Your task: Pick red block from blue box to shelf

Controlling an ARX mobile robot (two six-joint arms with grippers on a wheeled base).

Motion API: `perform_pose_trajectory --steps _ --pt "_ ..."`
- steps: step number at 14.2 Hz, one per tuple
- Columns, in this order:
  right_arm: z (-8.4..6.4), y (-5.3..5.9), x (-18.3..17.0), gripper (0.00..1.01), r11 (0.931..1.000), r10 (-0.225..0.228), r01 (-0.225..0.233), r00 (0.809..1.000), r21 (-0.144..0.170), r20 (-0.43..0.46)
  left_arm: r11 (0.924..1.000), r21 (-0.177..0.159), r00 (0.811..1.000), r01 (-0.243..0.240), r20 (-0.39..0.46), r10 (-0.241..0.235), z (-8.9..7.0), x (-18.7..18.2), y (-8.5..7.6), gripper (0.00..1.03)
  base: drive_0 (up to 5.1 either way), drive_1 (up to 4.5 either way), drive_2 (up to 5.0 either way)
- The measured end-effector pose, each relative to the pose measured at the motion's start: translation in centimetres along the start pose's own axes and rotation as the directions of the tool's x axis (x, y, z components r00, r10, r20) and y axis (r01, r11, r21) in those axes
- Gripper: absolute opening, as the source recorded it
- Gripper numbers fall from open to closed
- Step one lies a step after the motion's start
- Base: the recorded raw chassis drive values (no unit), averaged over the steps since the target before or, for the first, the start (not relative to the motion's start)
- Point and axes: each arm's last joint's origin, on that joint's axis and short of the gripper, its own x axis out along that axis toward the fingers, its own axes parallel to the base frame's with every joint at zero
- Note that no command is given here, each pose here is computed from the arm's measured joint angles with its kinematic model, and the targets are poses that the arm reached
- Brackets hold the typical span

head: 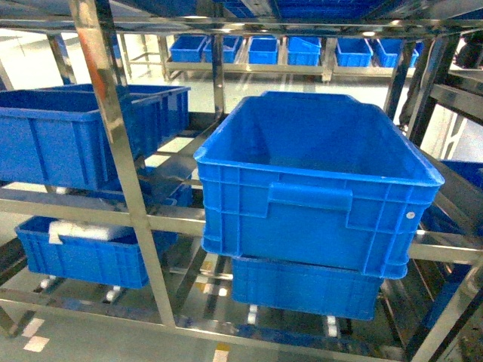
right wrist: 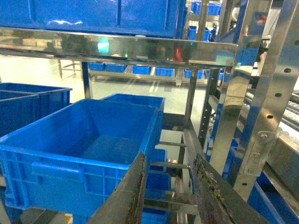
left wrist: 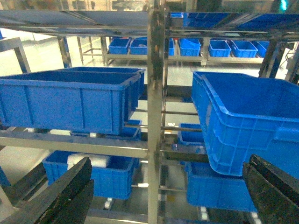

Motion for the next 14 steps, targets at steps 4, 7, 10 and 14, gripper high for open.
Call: perform_pose_trajectory --steps 4,7,10,14 --pt "0.06 0.0 -0.02 0.26 1.0 0.0 0.0 1.0 0.0 0.006 1.0 0.0 1.0 0.0 0.001 0.0 0.01 0.0 0.0 0.98 0.0 0.0 0.0" --pt "0.07 0.0 -0.02 0.26 1.0 0.0 0.0 1.0 0.0 0.006 1.0 0.0 1.0 0.0 0.0 0.0 0.0 0.0 0.0 0.98 0.0 0.0 0.0" --pt "0.16 -0.01 -0.08 0.26 1.0 0.0 0.0 1.0 0.001 0.015 1.0 0.0 1.0 0.001 0.001 -0.001 0.01 0.0 0.0 0.98 0.0 2.93 -2.8" --pt "0.1 0.0 -0.05 0.26 1.0 0.0 0.0 1.0 0.001 0.01 1.0 0.0 1.0 0.001 0.0 -0.001 0.0 0.0 0.0 0.98 0.1 2.25 -2.1"
